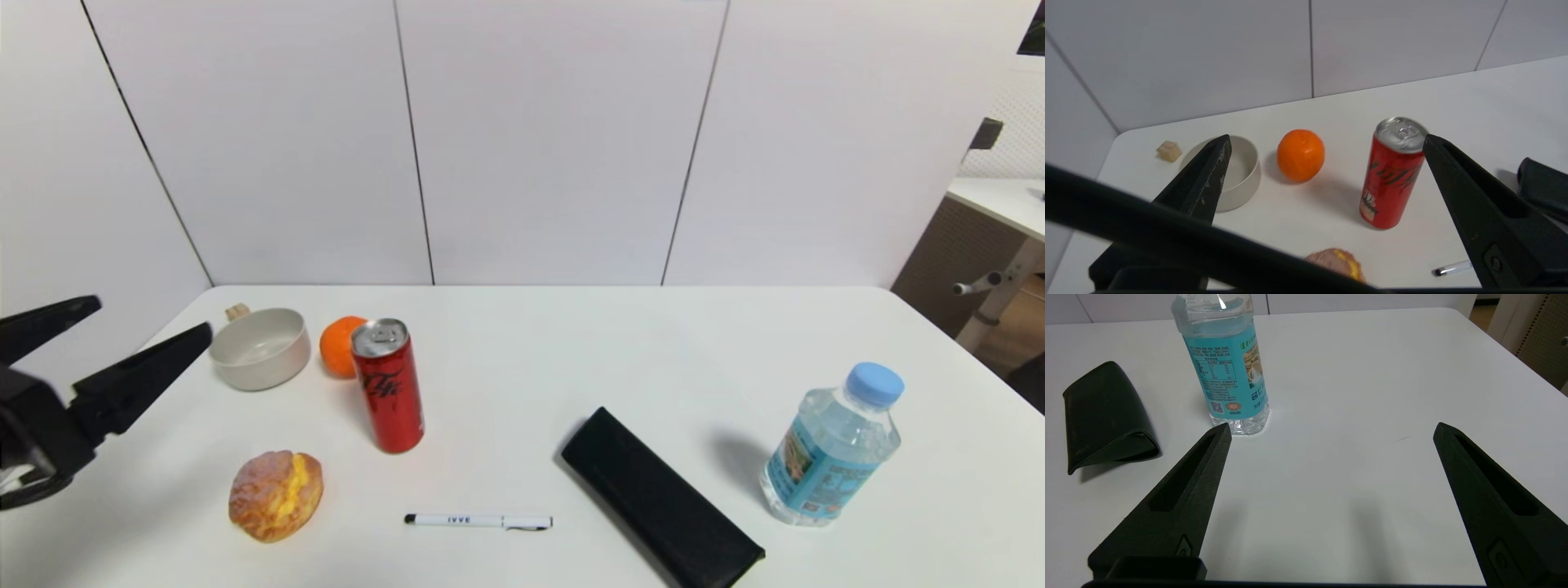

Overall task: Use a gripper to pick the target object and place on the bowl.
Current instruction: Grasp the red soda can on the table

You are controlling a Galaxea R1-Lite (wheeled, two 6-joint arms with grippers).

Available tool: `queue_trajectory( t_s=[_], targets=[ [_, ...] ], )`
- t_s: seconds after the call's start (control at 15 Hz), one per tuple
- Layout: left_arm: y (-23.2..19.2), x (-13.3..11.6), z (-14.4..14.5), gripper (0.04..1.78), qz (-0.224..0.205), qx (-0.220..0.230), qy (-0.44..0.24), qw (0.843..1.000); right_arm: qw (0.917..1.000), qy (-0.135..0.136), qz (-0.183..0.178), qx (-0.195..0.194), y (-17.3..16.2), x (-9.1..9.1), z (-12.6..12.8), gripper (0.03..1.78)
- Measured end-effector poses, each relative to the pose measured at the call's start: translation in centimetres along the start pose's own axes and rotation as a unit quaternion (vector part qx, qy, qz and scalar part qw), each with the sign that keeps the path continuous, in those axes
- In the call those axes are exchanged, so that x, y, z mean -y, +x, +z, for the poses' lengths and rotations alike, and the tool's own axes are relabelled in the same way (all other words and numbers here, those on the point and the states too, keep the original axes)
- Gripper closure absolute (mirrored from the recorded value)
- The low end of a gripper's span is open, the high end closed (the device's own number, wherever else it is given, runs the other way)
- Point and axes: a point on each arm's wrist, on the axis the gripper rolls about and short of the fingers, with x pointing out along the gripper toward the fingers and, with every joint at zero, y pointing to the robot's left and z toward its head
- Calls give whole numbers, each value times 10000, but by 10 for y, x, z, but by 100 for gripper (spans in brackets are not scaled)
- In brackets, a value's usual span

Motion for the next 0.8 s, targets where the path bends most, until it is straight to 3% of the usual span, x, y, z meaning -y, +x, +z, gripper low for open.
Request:
queue_trajectory(
  t_s=[0.2,0.53,0.8],
  targets=[
    [43,12,11,13,-412,-72,-6,9991,10000,3,-2,0,0,0,0,10],
    [84,36,-5,13,-1081,-424,10,9932,10000,10,-1,0,0,0,0,10],
    [109,43,-23,13,-1153,-577,-2,9917,10000,3,2,0,0,0,0,10]
  ],
)
